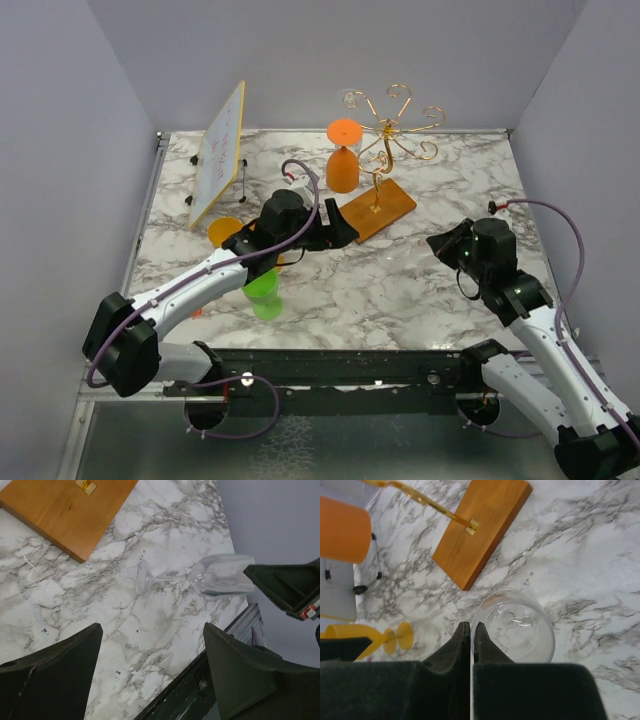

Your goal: Place the wine glass upside down on the wine glass rack

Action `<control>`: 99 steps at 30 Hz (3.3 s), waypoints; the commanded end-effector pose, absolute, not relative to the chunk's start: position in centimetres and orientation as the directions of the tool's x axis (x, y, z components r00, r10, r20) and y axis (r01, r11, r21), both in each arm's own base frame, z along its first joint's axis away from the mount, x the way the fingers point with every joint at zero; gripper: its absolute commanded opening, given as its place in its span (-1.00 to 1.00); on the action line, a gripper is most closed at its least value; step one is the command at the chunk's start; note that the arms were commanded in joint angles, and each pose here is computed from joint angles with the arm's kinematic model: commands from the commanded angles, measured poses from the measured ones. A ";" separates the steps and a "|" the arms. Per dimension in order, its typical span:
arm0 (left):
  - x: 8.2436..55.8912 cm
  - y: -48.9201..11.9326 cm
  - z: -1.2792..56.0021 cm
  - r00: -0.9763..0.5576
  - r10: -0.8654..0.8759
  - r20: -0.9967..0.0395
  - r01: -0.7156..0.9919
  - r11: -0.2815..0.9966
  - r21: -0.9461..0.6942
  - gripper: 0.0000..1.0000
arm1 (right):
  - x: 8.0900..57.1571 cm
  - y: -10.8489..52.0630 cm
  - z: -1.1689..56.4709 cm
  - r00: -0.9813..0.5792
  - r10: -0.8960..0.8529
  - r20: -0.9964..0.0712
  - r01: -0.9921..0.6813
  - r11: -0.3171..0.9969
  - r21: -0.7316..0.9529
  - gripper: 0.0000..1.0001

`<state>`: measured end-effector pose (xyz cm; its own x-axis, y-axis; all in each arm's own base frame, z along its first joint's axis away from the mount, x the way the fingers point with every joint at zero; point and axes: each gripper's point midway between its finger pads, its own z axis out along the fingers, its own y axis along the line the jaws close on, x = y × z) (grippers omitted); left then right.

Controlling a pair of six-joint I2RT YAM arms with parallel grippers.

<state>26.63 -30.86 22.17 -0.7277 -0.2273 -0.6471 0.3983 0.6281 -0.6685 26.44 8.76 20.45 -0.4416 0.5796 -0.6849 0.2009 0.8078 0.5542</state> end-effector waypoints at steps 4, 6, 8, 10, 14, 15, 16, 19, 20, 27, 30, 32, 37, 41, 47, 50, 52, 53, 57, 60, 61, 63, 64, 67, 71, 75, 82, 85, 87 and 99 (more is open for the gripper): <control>27.4 -32.4 20.9 -0.755 -0.430 -0.495 0.145 0.626 -0.766 0.60 | 26.4 14.2 22.6 -0.490 0.677 -0.549 -0.014 0.623 0.782 -0.99; 27.3 -32.1 20.0 -0.753 -0.510 -0.417 0.046 0.591 -0.806 0.60 | 26.6 14.9 22.9 -0.486 0.684 -0.544 -0.070 0.590 0.804 -0.99; 27.3 -32.0 19.3 -0.746 -0.572 -0.341 -0.029 0.540 -0.841 0.60 | 26.9 15.5 23.3 -0.472 0.681 -0.560 -0.139 0.569 0.810 -0.99; 27.3 -32.0 18.6 -0.739 -0.609 -0.287 -0.089 0.510 -0.856 0.59 | 27.2 16.2 23.0 -0.468 0.671 -0.576 -0.201 0.553 0.808 -0.98; 27.8 -31.9 17.3 -0.723 -0.656 -0.215 -0.194 0.492 -0.849 0.60 | 27.8 17.6 23.5 -0.462 0.638 -0.616 -0.306 0.537 0.786 -0.99; 28.1 -31.9 17.3 -0.712 -0.674 -0.198 -0.217 0.480 -0.850 0.59 | 27.9 18.0 23.9 -0.452 0.634 -0.628 -0.331 0.534 0.778 -0.99; 28.1 -31.6 16.9 -0.701 -0.689 -0.182 -0.250 0.477 -0.842 0.59 | 27.9 18.2 24.3 -0.438 0.629 -0.642 -0.358 0.534 0.766 -0.99; 28.7 -30.7 17.7 -0.635 -0.758 -0.148 -0.301 0.419 -0.857 0.57 | 28.0 19.1 25.1 -0.402 0.617 -0.676 -0.413 0.537 0.736 -0.99; 29.0 -30.3 18.2 -0.611 -0.778 -0.150 -0.301 0.403 -0.864 0.57 | 27.9 19.4 25.3 -0.394 0.613 -0.685 -0.430 0.536 0.727 -0.98; 29.7 -27.5 20.2 -0.476 -0.868 -0.137 -0.366 0.338 -0.867 0.58 | 26.8 21.7 27.9 -0.300 0.573 -0.763 -0.536 0.560 0.632 -0.99; 29.3 -26.3 19.6 -0.426 -0.898 -0.109 -0.449 0.314 -0.837 0.56 | 26.1 22.9 29.4 -0.241 0.559 -0.793 -0.570 0.580 0.582 -0.99; 29.2 -25.9 19.5 -0.405 -0.910 -0.093 -0.470 0.294 -0.832 0.52 | 25.9 23.7 29.9 -0.217 0.545 -0.810 -0.578 0.597 0.557 -0.99; 29.1 -25.7 19.8 -0.390 -0.918 -0.069 -0.478 0.266 -0.837 0.43 | 25.5 25.0 30.5 -0.212 0.527 -0.823 -0.605 0.590 0.534 -0.99; 29.2 -25.7 20.1 -0.382 -0.922 -0.058 -0.480 0.251 -0.841 0.34 | 25.0 25.5 31.0 -0.213 0.536 -0.817 -0.630 0.564 0.534 -0.99; 29.6 -26.3 20.9 -0.387 -0.921 -0.045 -0.472 0.239 -0.849 0.24 | 23.9 26.0 32.0 -0.227 0.564 -0.794 -0.672 0.500 0.547 -0.99; 30.0 -27.3 21.8 -0.412 -0.911 -0.019 -0.444 0.219 -0.869 0.24 | 23.6 26.0 32.2 -0.229 0.575 -0.786 -0.680 0.483 0.551 -0.98; 30.1 -27.9 22.3 -0.429 -0.903 -0.004 -0.429 0.208 -0.879 0.22 | 23.5 25.9 32.3 -0.229 0.578 -0.783 -0.684 0.477 0.552 -0.99; 30.2 -28.0 22.5 -0.432 -0.902 -0.003 -0.424 0.206 -0.882 0.19 | 23.4 26.0 32.3 -0.231 0.579 -0.782 -0.684 0.475 0.554 -0.99; 30.5 -28.1 22.7 -0.426 -0.905 -0.004 -0.417 0.200 -0.886 -0.09 | 23.3 25.8 32.6 -0.230 0.586 -0.777 -0.686 0.469 0.557 -0.99; 30.8 -28.1 23.0 -0.424 -0.905 -0.025 -0.393 0.209 -0.896 -0.30 | 23.0 25.6 32.6 -0.231 0.590 -0.773 -0.687 0.464 0.559 -0.99; 30.8 -28.0 23.0 -0.423 -0.906 -0.029 -0.389 0.210 -0.897 -0.34 | 22.9 25.5 32.5 -0.231 0.592 -0.772 -0.687 0.463 0.560 -0.99; 31.0 -28.0 23.2 -0.422 -0.906 -0.037 -0.377 0.212 -0.902 -0.45 | 22.8 25.4 32.6 -0.231 0.598 -0.768 -0.688 0.457 0.563 -0.99; 31.0 -28.0 23.4 -0.419 -0.907 -0.038 -0.369 0.209 -0.906 -0.52 | 22.7 25.3 32.5 -0.232 0.599 -0.766 -0.688 0.456 0.565 -0.99; 31.1 -28.2 24.0 -0.427 -0.904 -0.035 -0.342 0.197 -0.919 -0.74 | 21.7 25.7 32.3 -0.257 0.583 -0.771 -0.716 0.420 0.557 -0.99; 31.4 -28.6 25.4 -0.436 -0.899 -0.033 -0.292 0.176 -0.940 -1.00 | 20.9 25.8 31.9 -0.267 0.587 -0.765 -0.739 0.384 0.553 -0.99; 31.4 -28.5 26.5 -0.431 -0.902 -0.010 -0.250 0.130 -0.959 -1.00 | 20.6 25.9 31.3 -0.288 0.582 -0.760 -0.738 0.371 0.563 -0.98; 31.4 -27.2 27.7 -0.401 -0.912 -0.082 -0.151 0.154 -0.976 -1.00 | 20.6 25.1 30.2 -0.320 0.599 -0.734 -0.693 0.381 0.613 -0.57; 31.3 -26.4 28.5 -0.378 -0.917 -0.124 -0.080 0.165 -0.983 -1.00 | 20.7 24.6 29.6 -0.334 0.600 -0.726 -0.660 0.402 0.635 -0.22; 31.2 -26.1 29.2 -0.369 -0.916 -0.155 -0.027 0.177 -0.984 -1.00 | 20.7 24.1 29.2 -0.342 0.603 -0.721 -0.635 0.417 0.650 -0.08; 29.3 -25.4 30.0 -0.371 -0.807 -0.459 0.207 0.410 -0.888 -1.00 | 20.5 21.3 28.1 -0.361 0.526 -0.770 -0.514 0.577 0.635 0.30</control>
<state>30.41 -25.59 27.51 -0.3918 -0.8563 -0.3365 0.0370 0.3508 -0.9357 20.27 21.95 29.05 -0.3427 0.5998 -0.7230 -0.5663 0.4822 0.6684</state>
